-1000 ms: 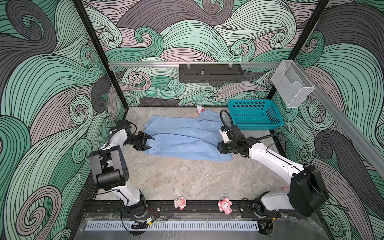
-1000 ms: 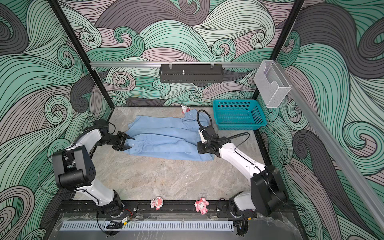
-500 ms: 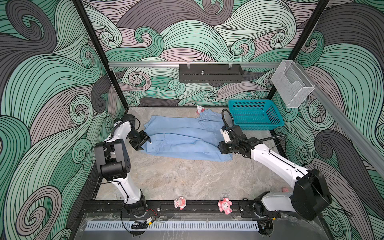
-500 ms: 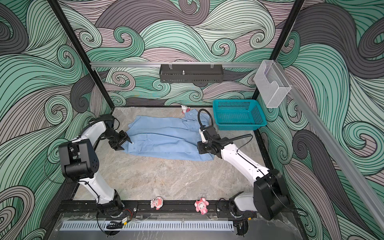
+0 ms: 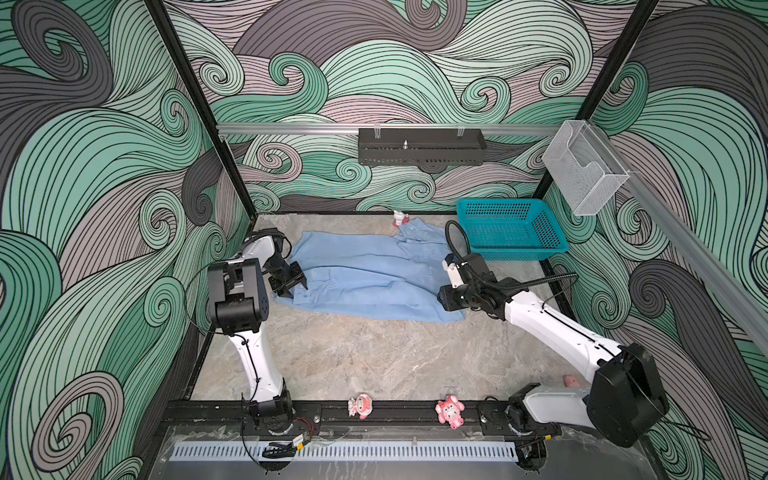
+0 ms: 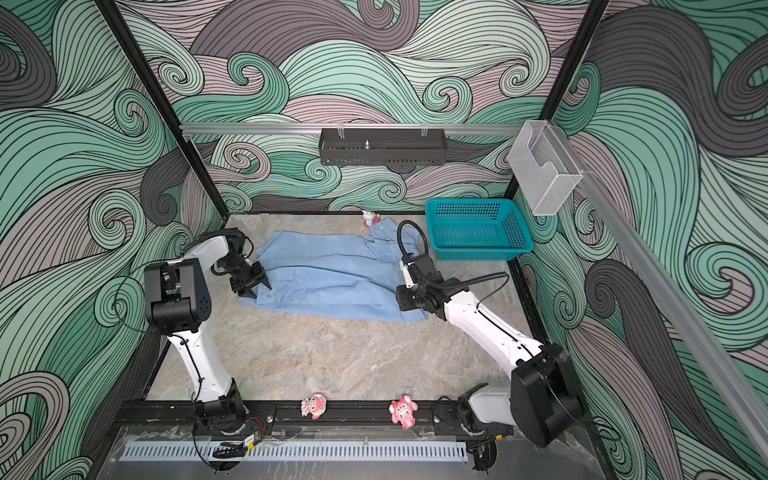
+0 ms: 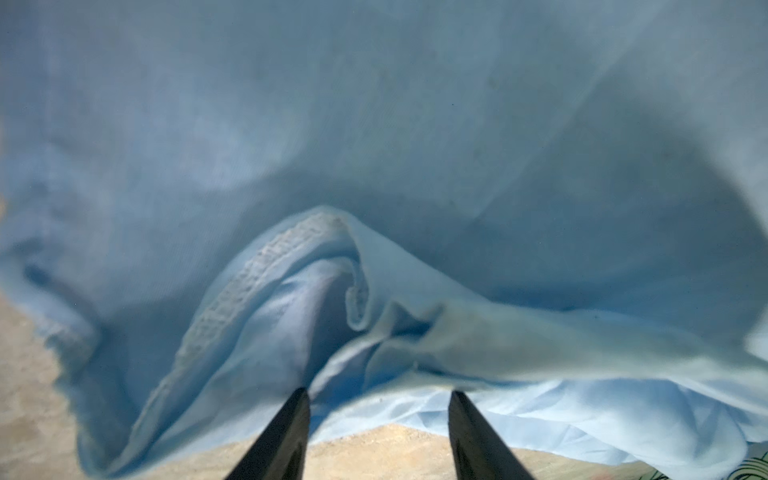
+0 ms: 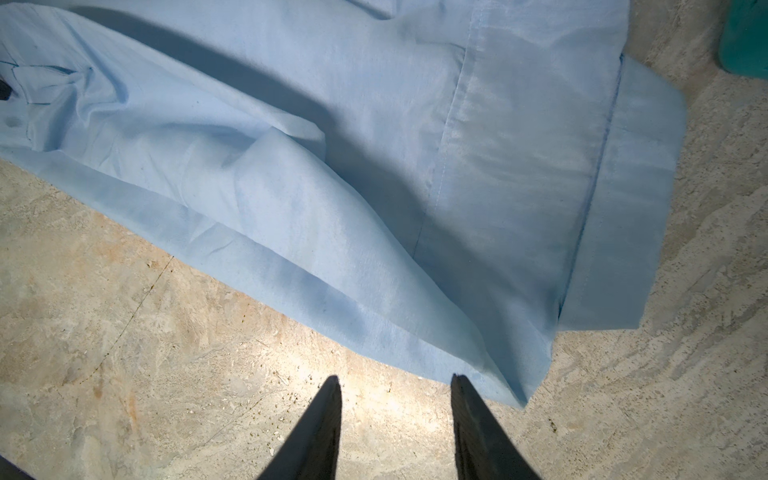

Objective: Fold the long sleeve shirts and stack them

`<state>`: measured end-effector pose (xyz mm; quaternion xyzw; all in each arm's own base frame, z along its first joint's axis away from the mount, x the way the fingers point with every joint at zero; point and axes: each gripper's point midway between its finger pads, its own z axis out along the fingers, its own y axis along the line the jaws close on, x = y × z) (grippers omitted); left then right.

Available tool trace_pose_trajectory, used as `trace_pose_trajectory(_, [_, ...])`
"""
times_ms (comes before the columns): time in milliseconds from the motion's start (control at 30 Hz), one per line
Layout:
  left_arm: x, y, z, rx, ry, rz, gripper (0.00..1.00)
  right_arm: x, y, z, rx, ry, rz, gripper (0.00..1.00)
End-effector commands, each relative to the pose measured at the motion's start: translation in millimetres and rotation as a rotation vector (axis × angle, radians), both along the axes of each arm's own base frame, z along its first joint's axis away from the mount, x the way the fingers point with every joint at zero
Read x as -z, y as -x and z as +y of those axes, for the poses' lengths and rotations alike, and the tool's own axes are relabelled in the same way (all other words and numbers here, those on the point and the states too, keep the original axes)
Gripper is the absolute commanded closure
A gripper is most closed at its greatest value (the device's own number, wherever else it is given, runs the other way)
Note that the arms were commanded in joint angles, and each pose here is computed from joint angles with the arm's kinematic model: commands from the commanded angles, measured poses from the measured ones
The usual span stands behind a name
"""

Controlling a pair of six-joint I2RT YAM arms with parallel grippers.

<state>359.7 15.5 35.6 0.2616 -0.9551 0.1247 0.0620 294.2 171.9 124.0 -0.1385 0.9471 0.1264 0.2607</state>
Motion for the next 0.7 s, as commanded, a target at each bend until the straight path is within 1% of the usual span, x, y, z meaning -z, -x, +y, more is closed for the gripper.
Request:
trace_pose_trajectory(0, [7,8,-11,0.031,0.054,0.056,0.51,3,5,-4,0.006,0.009,0.012,0.56])
trace_pose_trajectory(67, [7,8,-14,0.034,0.071,0.057,0.59,1,5,-4,0.007,0.008,0.008,0.56])
trace_pose_trajectory(133, [0,7,-18,0.042,0.095,0.039,0.71,-1,6,-5,0.006,0.009,0.008,0.56])
trace_pose_trajectory(267, [-26,8,-21,0.062,0.099,-0.016,0.91,-7,6,-5,0.014,0.0,0.003,0.56])
trace_pose_trajectory(333, [-47,6,-27,0.055,0.131,-0.074,1.0,-10,7,-4,0.014,-0.009,0.004,0.55])
trace_pose_trajectory(467, [-119,-1,-49,0.033,0.209,-0.253,1.0,-15,7,0,-0.008,-0.028,-0.015,0.55])
trace_pose_trajectory(567, [-185,-9,-76,0.007,0.308,-0.413,1.0,-20,3,2,-0.032,-0.031,-0.068,0.55])
trace_pose_trajectory(667, [-244,-21,-108,-0.037,0.438,-0.563,1.0,-24,-5,6,-0.077,-0.013,-0.137,0.54])
